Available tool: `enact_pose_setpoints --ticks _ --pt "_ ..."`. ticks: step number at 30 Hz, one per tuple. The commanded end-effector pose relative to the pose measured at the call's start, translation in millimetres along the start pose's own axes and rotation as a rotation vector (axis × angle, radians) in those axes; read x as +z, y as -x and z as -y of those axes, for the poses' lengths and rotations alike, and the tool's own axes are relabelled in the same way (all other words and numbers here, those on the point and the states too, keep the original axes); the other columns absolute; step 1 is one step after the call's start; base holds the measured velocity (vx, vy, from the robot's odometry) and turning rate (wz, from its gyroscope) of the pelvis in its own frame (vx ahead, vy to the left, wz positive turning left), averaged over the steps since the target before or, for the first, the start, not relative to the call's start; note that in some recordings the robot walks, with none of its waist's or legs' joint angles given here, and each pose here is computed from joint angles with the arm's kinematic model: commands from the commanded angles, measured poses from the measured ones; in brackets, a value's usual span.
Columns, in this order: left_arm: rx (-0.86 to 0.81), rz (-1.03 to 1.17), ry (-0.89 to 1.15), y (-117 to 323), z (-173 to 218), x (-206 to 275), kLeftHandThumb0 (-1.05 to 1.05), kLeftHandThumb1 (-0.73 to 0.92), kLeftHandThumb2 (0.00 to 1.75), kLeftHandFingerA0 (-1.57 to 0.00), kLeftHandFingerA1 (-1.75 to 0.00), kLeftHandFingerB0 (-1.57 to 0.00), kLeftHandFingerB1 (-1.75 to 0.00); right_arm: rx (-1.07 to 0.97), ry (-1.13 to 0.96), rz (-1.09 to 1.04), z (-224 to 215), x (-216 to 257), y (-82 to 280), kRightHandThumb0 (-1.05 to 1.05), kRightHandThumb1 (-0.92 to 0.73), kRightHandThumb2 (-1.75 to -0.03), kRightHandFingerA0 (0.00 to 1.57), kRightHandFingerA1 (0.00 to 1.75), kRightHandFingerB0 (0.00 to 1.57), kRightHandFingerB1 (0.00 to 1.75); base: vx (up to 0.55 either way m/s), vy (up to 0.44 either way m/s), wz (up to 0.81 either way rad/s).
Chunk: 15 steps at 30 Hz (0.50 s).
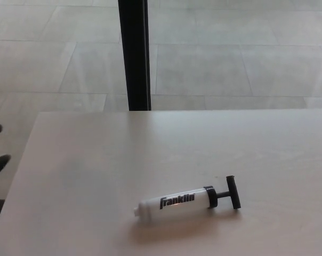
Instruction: The robot uses its left hand to lift the air pump kept on the middle of the desk and use the right hand to compress the handle
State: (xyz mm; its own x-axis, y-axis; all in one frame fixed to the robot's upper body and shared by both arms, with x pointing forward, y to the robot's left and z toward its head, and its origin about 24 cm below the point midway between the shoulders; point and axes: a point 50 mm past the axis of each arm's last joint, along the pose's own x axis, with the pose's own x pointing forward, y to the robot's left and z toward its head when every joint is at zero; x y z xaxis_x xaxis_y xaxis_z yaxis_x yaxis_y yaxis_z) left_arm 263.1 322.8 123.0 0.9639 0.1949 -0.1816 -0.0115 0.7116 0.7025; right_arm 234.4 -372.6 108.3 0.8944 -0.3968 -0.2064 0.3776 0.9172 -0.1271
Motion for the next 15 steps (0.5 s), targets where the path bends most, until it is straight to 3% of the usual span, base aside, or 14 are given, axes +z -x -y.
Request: enact_pose_setpoints --ticks 1,4,5,7,8,15 --pt "0.762 -0.336 0.977 191.8 -79.2 -207.9 -0.7 0.69 1.06 -0.33 -0.62 -0.19 -0.49 -0.648 -0.046 0.157 196.8 -6.6 107.8 -0.96 -0.92 -0.76 0.31 0.83 0.24 0.62 0.0 0.0 0.0" --pt "0.796 -0.47 1.012 224.5 -53.7 -241.8 -0.69 0.63 1.05 -0.35 -0.61 -0.14 -0.47 -0.741 -0.123 0.11 207.2 -40.0 128.0 -0.9 -0.92 -0.8 0.28 0.88 0.2 0.63 0.0 0.0 0.0" --pt "0.812 -0.511 1.029 232.1 -47.1 -249.1 -0.76 0.62 1.03 -0.37 -0.61 -0.15 -0.46 -0.768 -0.134 0.092 208.6 -48.7 131.4 -0.9 -0.92 -0.78 0.35 0.86 0.24 0.63 0.0 0.0 0.0" --pt "0.837 -0.568 1.054 242.8 -38.1 -258.0 -0.76 0.62 1.03 -0.37 -0.61 -0.15 -0.46 -0.807 -0.151 0.069 210.3 -60.0 136.0 -0.9 -0.92 -0.78 0.35 0.86 0.24 0.63 0.0 0.0 0.0" --pt "0.856 -0.634 1.072 253.3 -28.7 -264.5 -0.79 0.77 0.63 -0.4 -0.55 -0.33 -0.39 -0.831 -0.161 0.045 209.3 -74.2 139.9 -0.96 -0.92 -0.77 0.32 0.95 0.2 0.67 0.0 0.0 0.0" --pt "0.772 -1.004 1.006 297.3 24.8 -282.5 -0.72 0.79 0.64 -0.43 -0.45 -0.36 -0.37 -0.962 -0.27 -0.096 207.8 -127.5 164.1 -1.0 -0.92 -0.75 0.39 0.86 0.22 0.53 0.0 0.0 0.0"
